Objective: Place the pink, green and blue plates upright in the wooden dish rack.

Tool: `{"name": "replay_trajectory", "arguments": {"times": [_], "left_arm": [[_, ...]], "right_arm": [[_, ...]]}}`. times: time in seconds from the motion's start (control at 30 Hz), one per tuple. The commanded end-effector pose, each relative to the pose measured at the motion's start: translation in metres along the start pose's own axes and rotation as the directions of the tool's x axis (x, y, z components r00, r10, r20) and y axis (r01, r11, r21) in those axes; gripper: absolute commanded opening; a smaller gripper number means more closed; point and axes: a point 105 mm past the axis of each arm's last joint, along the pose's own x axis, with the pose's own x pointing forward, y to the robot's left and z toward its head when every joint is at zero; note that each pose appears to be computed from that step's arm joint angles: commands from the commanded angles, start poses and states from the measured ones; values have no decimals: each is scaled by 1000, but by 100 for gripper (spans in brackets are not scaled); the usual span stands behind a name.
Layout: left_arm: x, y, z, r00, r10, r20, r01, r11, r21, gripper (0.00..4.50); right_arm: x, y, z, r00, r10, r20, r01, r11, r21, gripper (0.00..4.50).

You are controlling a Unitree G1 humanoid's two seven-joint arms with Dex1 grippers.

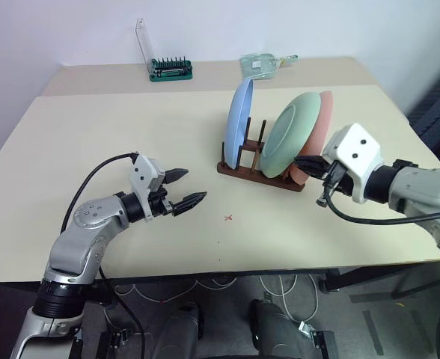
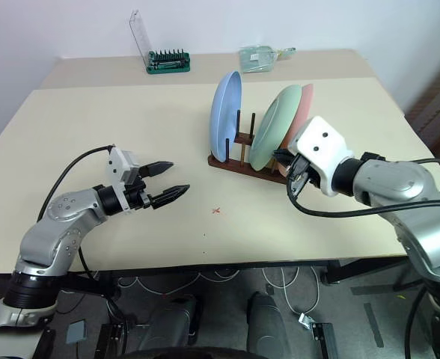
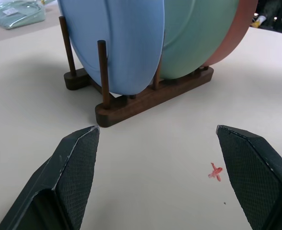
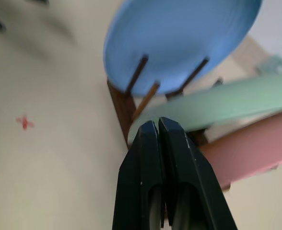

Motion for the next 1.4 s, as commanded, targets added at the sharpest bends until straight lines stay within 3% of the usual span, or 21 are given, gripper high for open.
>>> {"name": "replay_trajectory", "arguments": {"times": [0.03, 0.23, 0.5, 0.9, 1.07, 1.2, 1.4], "left_arm": [[-1, -2, 9, 1000, -5, 28, 4, 999, 35, 402], [-2, -2, 9, 1000, 2, 28, -3, 999, 35, 402], [-4, -3, 8, 999, 15, 30, -16, 999, 32, 402], [-4, -3, 7, 999, 19, 31, -20, 999, 27, 402], [-6, 6, 2, 999, 38, 16, -38, 999, 25, 402], [-18, 24, -7, 994, 106, -21, -106, 994, 30, 402], [-47, 50, -29, 965, 239, -107, -236, 971, 46, 402]], "right_arm": [[-2, -9, -4, 998, -47, -29, 46, 997, -59, 6], [7, -12, -1, 998, -63, -8, 62, 996, -71, 6], [27, -2, 32, 991, -15, 135, 27, 996, -88, 6], [3, -6, 39, 983, 8, 185, 10, 995, -96, 6], [-33, 16, 0, 987, 150, 65, -150, 989, -3, 6], [-46, 14, -45, 994, 96, -52, -91, 991, 94, 6], [-56, -5, -86, 994, -14, -107, 33, 984, 177, 6]]}}
